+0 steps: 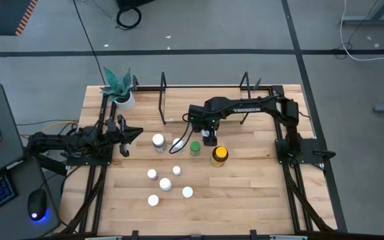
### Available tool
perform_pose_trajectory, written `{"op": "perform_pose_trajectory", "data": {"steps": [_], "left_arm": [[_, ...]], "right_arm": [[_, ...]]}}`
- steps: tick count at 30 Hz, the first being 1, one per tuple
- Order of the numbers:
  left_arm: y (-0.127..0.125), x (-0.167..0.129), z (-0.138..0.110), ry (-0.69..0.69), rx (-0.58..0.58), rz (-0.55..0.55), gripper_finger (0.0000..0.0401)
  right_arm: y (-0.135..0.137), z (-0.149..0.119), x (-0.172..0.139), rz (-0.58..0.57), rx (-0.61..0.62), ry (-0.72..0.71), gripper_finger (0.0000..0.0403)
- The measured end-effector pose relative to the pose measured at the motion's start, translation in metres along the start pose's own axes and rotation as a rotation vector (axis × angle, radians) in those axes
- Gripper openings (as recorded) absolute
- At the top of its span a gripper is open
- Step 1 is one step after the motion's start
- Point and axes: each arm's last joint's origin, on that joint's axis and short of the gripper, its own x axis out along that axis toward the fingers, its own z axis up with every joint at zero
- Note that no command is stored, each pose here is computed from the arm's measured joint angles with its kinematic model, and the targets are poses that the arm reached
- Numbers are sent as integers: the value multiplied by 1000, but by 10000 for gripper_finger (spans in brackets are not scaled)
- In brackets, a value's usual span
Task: Pick and place medicine bottles onto shelf by color
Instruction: Put the large white medicine bottle on the shelf
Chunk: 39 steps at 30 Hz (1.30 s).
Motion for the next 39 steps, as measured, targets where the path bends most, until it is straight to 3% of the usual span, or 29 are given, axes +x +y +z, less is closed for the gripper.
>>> {"op": "perform_pose_trajectory", "data": {"steps": [9,20,31,39], "left_arm": [[0,0,0,0,0,0,35],[0,0,0,0,0,0,31],[0,0,0,0,0,0,37],[0,0,0,0,0,-1,33]], "right_arm": [[0,1,4,1,7,5,364],[0,2,4,1,7,3,318],[0,-1,3,3,-18,23,315],[0,-8,-23,-5,-44,-34,314]]}}
